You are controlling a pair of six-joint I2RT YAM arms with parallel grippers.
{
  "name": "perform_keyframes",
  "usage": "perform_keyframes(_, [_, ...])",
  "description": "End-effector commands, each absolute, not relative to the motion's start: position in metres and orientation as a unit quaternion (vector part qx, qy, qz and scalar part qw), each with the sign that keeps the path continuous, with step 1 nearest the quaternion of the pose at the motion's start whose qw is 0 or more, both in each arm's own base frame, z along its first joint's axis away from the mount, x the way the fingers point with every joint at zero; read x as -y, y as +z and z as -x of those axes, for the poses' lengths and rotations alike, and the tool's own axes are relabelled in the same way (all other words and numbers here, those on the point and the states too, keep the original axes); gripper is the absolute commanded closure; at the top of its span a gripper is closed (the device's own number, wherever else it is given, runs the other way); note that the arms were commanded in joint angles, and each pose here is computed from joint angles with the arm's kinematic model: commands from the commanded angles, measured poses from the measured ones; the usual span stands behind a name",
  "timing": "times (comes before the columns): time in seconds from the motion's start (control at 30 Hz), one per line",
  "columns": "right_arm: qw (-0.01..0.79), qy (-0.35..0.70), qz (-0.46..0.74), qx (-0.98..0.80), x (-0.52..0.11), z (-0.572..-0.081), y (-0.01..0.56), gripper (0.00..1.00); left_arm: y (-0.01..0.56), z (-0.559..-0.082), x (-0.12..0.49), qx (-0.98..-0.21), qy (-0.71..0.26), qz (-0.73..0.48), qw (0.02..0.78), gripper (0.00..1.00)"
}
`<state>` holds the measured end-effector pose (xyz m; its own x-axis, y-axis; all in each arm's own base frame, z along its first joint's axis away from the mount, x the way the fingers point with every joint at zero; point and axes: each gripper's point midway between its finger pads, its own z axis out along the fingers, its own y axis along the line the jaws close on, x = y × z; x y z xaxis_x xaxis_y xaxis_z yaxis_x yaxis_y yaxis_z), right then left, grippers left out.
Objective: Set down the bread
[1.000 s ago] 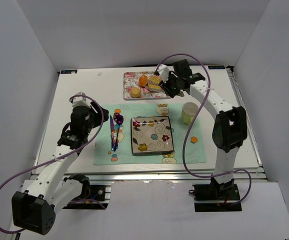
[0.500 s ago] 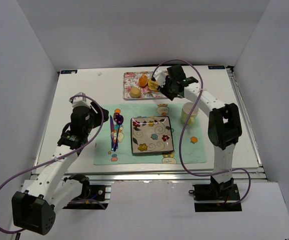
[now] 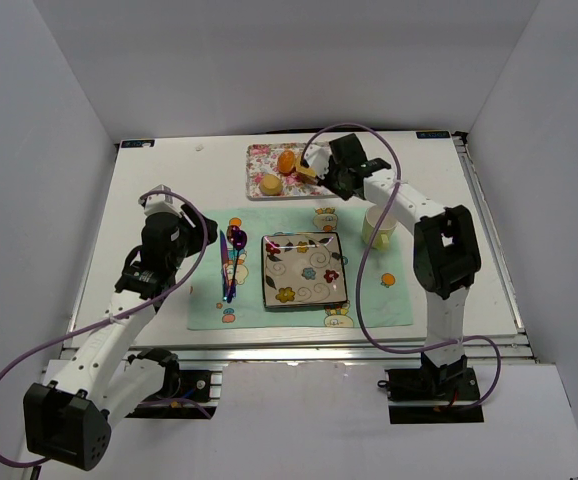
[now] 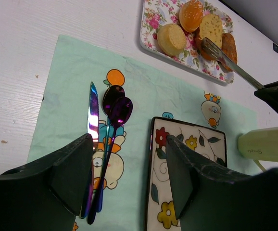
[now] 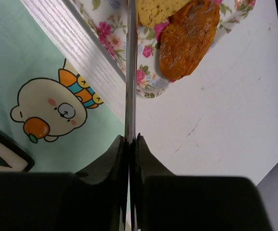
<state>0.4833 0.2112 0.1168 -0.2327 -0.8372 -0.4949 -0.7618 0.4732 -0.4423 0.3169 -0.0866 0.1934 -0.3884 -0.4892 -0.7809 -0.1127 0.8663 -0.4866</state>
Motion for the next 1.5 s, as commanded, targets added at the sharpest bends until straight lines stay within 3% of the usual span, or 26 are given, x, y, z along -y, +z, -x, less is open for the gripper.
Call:
perform_keyframes(0.0, [0.386,-0.055,0.502,-0.772,-0.216,-0.486,0.143,0.93,0.206,-0.316,0.083,-0.802,-0.182,0.19,0.537,0.29])
perform_keyframes(0.1, [0.404,-0.035,0.496,-0.767,-0.217,-0.473,0.168,1.0,0.207,-0.316,0.082,-0.8,-0.182,0.192,0.539,0.29])
perform_keyframes(0.27, [0.423,0.024,0.503,-0.753,-0.22,-0.431,0.206,1.0,0.21,-0.316,0.083,-0.798,-0.186,0.192,0.541,0.29])
perform_keyframes(0.53, [0.355,0.131,0.576,-0.725,-0.196,-0.295,0.178,0.98,0.209,-0.319,0.087,-0.798,-0.193,0.189,0.539,0.29])
perform_keyframes(0.77, [0.307,0.162,0.594,-0.726,-0.178,-0.243,0.152,0.93,0.209,-0.324,0.091,-0.799,-0.2,0.183,0.537,0.29])
perform_keyframes(0.87, [0.298,0.169,0.601,-0.722,-0.178,-0.237,0.15,0.87,0.21,-0.325,0.092,-0.8,-0.199,0.18,0.537,0.29])
perform_keyframes(1.0, [0.28,0.169,0.61,-0.722,-0.175,-0.234,0.145,0.67,0.211,-0.325,0.092,-0.798,-0.201,0.182,0.538,0.29])
perform_keyframes(1.1, [0.295,0.18,0.615,-0.709,-0.181,-0.233,0.156,0.58,0.212,-0.324,0.092,-0.795,-0.204,0.185,0.541,0.29])
perform_keyframes(1.47, [0.367,0.187,0.603,-0.683,-0.204,-0.263,0.215,0.54,0.213,-0.322,0.091,-0.793,-0.205,0.186,0.543,0.29])
